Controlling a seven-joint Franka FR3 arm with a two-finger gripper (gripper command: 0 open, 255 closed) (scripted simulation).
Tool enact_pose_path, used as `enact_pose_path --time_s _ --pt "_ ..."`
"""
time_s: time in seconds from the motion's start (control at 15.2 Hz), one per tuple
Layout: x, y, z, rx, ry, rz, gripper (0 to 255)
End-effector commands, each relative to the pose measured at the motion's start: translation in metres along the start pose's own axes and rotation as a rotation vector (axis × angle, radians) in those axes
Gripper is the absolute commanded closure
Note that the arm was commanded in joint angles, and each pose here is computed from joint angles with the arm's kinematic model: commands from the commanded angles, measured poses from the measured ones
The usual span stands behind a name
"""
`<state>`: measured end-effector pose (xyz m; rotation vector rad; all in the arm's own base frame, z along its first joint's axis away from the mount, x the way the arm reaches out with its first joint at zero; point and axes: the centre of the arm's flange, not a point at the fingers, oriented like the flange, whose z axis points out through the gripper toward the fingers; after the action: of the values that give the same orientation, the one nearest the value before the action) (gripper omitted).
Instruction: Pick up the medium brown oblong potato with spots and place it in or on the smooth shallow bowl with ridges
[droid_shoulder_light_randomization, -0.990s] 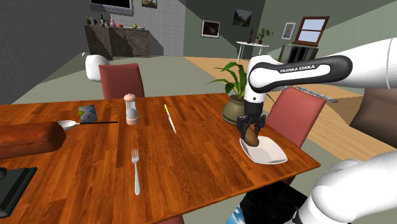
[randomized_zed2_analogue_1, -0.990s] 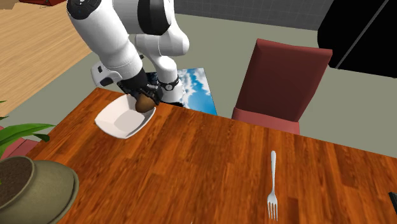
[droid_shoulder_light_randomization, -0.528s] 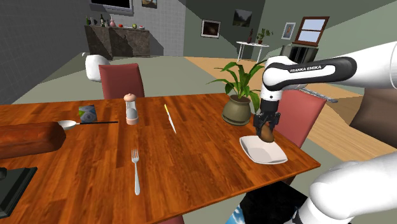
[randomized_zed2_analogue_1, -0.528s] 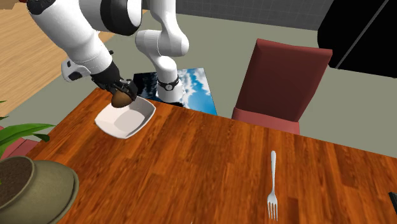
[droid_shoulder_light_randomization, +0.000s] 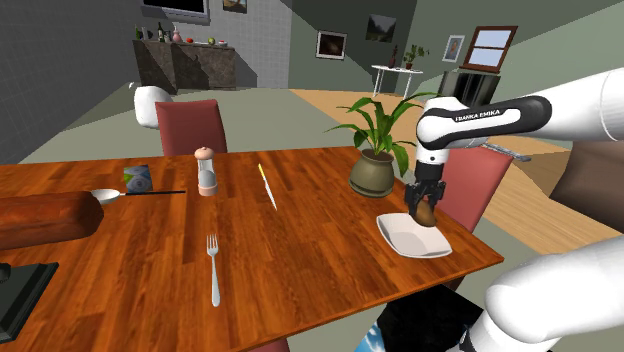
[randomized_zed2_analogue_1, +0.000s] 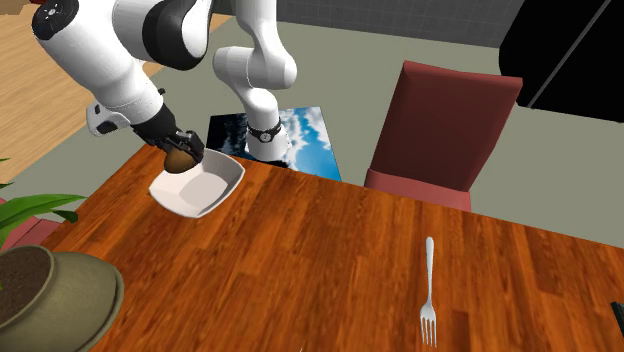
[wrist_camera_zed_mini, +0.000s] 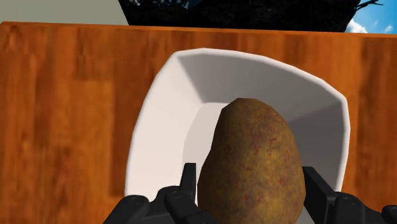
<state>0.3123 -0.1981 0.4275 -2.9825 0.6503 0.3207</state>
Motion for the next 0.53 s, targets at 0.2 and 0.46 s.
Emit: enact_pose_path --time_s 0.2,0.46 --pt "0.006 0.002 0.026 0.0 0.001 0.0 255" --pt "0.011 0.002 0.047 0.0 0.001 0.0 255"
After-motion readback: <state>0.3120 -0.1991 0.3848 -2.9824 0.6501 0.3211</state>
